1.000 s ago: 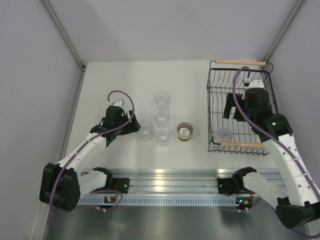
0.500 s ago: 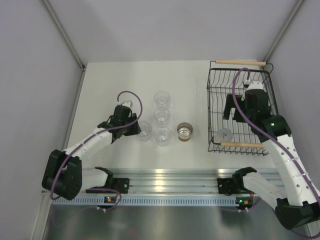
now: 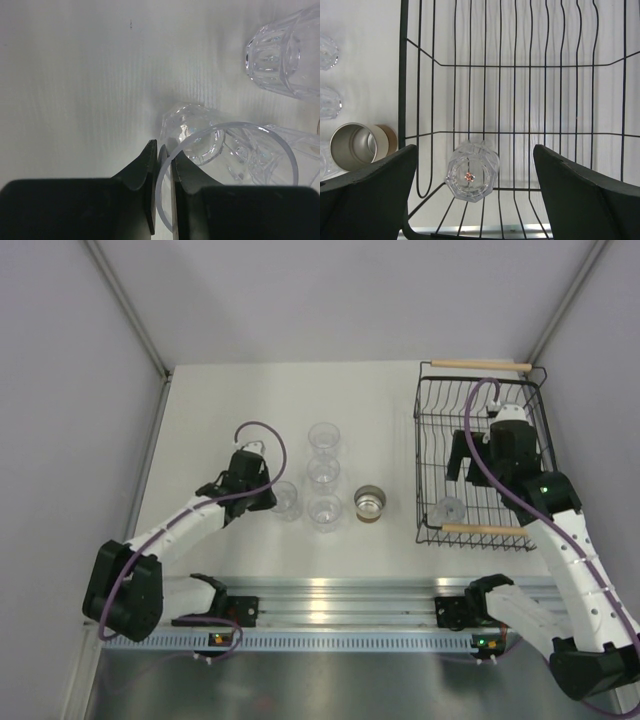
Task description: Load the cups into the dish rack
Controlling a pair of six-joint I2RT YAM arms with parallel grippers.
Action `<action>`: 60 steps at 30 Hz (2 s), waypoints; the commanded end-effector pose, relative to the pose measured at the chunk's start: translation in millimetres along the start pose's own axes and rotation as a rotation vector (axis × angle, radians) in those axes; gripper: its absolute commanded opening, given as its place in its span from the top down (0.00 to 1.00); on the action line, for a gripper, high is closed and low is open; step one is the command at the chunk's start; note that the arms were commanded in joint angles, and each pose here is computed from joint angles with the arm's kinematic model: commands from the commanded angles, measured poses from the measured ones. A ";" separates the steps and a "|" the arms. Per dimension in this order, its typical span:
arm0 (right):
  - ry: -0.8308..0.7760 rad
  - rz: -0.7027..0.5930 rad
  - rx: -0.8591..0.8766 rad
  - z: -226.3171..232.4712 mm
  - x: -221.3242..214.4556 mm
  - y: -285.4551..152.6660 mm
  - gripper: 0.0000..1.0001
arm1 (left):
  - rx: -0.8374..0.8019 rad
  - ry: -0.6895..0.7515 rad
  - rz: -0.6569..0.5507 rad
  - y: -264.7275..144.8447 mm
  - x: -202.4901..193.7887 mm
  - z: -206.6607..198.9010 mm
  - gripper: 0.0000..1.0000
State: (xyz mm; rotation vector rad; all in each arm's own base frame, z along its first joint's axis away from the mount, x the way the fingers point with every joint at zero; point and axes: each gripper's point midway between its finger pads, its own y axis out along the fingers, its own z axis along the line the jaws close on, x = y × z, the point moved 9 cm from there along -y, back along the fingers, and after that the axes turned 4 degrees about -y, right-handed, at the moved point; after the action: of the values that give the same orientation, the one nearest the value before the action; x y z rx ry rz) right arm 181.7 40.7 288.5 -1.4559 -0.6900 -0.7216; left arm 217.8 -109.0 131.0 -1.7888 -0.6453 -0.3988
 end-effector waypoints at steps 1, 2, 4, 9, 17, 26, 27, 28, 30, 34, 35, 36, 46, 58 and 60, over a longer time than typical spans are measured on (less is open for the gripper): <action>0.009 -0.059 0.005 -1.5 9.1 -1.9 0.01 | -0.050 -0.006 -0.131 -21.5 27.8 -14.0 1.00; 0.010 -0.060 0.005 -1.5 9.6 -1.4 0.01 | -0.060 -0.007 -0.153 -30.1 30.8 -15.1 1.00; 0.011 -0.063 0.014 -0.6 10.8 -1.6 0.01 | -0.094 -0.014 -0.192 -42.7 40.1 -21.1 1.00; 0.011 -0.099 0.055 2.2 15.3 -4.6 0.00 | -0.255 -0.059 -0.273 -80.4 56.2 -40.0 1.00; 0.028 -0.283 0.290 17.8 27.4 -24.1 0.01 | -0.660 -0.118 -0.302 -126.7 71.0 -79.7 1.00; 0.100 -0.443 0.670 48.3 23.2 -26.0 0.01 | -1.021 -0.211 -0.337 -143.5 78.2 -104.9 1.00; 0.117 -0.466 0.728 52.5 22.4 -25.1 0.01 | -1.035 -0.239 -0.327 -141.8 75.6 -105.0 1.00; 0.125 -0.468 0.757 55.2 21.1 -23.9 0.01 | -1.047 -0.244 -0.332 -142.5 75.7 -106.0 1.00; 0.145 -0.492 0.834 60.6 19.5 -22.9 0.01 | -1.071 -0.258 -0.342 -144.5 76.3 -109.4 1.00; 0.163 -0.549 0.949 67.4 19.4 -26.5 0.00 | -1.144 -0.270 -0.362 -149.2 74.3 -120.9 1.00; 0.185 -0.548 0.975 68.9 19.2 -28.3 0.00 | -1.165 -0.268 -0.351 -150.3 71.5 -125.7 1.00; 0.174 -0.580 1.014 70.4 19.5 -31.0 0.01 | -1.191 -0.262 -0.366 -151.8 72.8 -129.6 1.00; 0.230 -0.675 1.333 80.1 11.9 -51.7 0.01 | -1.389 -0.331 -0.371 -149.5 65.9 -150.1 1.00; 0.224 -0.685 1.536 84.9 8.6 -58.1 0.00 | -1.458 -0.313 -0.306 -142.8 71.0 -187.7 1.00; 0.225 -0.672 1.532 85.5 6.5 -53.9 0.01 | -1.486 -0.321 -0.303 -139.8 70.1 -191.8 1.00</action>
State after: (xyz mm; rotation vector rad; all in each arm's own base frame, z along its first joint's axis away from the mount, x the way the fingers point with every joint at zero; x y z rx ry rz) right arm 155.3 129.1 317.3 0.1969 -1.0672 -0.5774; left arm 201.8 -242.5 303.2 -3.0944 -0.8866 -0.7871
